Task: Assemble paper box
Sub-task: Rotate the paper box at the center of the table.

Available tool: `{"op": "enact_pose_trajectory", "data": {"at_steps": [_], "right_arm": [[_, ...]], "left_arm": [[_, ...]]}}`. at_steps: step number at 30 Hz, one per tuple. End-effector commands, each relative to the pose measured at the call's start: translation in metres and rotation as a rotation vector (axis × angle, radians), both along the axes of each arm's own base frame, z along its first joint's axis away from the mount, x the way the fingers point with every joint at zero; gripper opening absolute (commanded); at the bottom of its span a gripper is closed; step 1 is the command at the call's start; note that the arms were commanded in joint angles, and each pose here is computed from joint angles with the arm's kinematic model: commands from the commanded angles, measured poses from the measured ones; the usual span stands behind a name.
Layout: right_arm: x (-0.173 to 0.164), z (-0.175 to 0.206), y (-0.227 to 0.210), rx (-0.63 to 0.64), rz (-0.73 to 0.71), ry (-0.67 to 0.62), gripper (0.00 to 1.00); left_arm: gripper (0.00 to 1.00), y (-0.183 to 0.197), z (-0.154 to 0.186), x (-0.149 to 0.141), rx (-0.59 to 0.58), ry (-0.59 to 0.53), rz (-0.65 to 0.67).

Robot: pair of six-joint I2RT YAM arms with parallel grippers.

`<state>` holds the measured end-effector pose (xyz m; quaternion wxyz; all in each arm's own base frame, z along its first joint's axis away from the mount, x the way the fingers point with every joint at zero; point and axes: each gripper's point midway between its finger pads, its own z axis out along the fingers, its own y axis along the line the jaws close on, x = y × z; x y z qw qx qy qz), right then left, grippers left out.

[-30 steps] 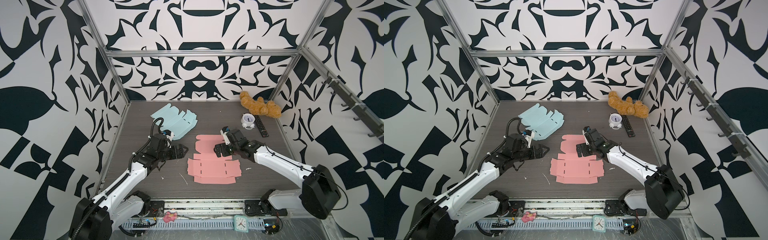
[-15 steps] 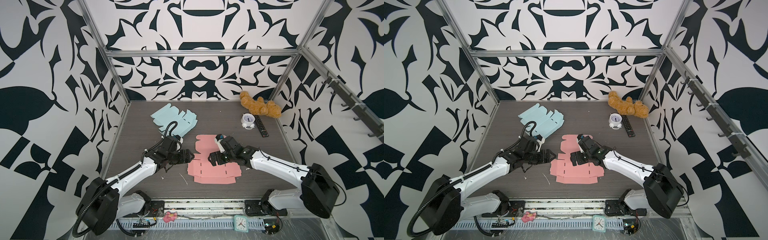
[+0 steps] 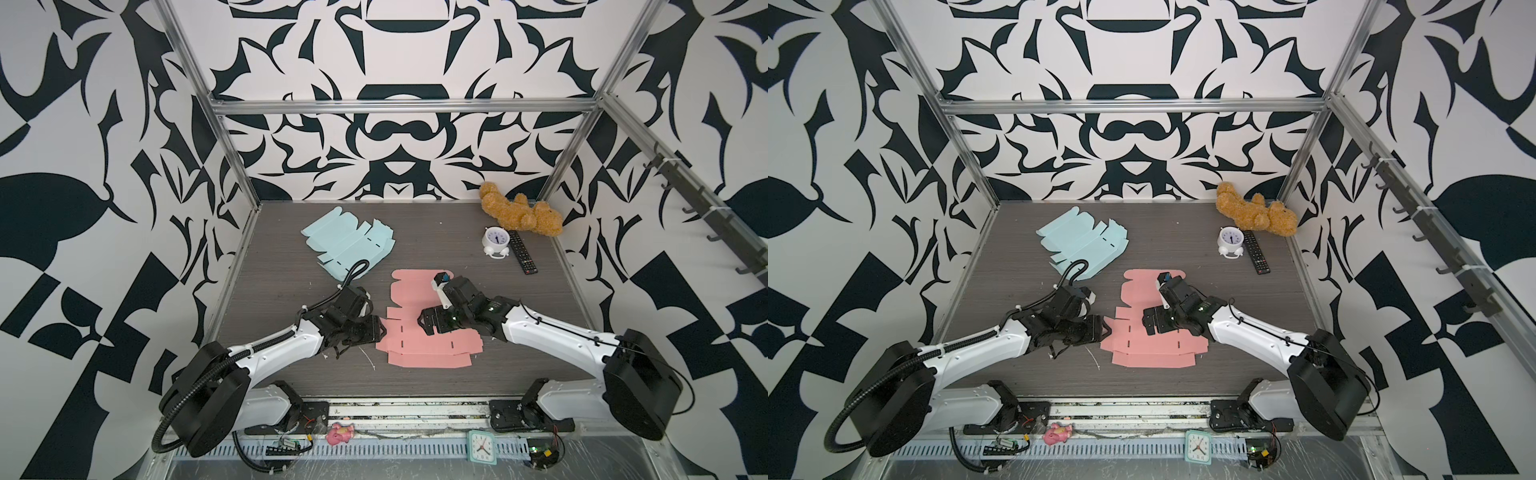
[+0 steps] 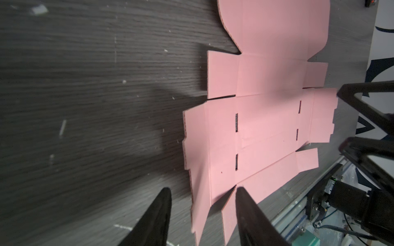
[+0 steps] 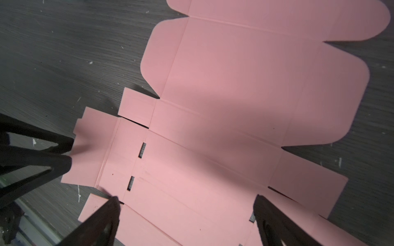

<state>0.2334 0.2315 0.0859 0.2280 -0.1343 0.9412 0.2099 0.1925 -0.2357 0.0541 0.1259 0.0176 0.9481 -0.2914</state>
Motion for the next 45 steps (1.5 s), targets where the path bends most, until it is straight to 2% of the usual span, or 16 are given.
{"op": "enact_pose_trajectory", "data": {"at_steps": [1,12,24,30,38,42,45], "right_arm": [[0.002,0.012,-0.002,0.025,-0.012,-0.043,0.99],[0.001,0.037,-0.011,0.031,-0.012,-0.122,0.99],[-0.007,0.05,-0.022,0.035,-0.018,-0.154,1.0],[-0.025,0.047,-0.029,0.12,-0.06,-0.116,1.0],[-0.05,0.028,-0.035,0.244,-0.148,0.009,0.99],[-0.058,0.014,-0.041,0.322,-0.247,0.071,1.0],[-0.06,0.002,-0.045,0.354,-0.309,0.105,1.0]], "left_arm": [[0.45,0.002,-0.01,0.001,0.027,0.019,0.039],[0.2,0.007,-0.02,-0.004,0.05,0.043,0.134],[0.04,0.011,-0.01,-0.005,-0.007,0.034,0.302],[0.01,0.015,-0.002,-0.009,-0.055,0.009,0.46],[0.0,0.017,-0.003,-0.012,-0.097,0.004,0.639],[0.0,0.012,-0.008,-0.012,-0.124,0.025,0.694],[0.0,0.0,-0.009,-0.013,-0.137,0.035,0.688]]}}
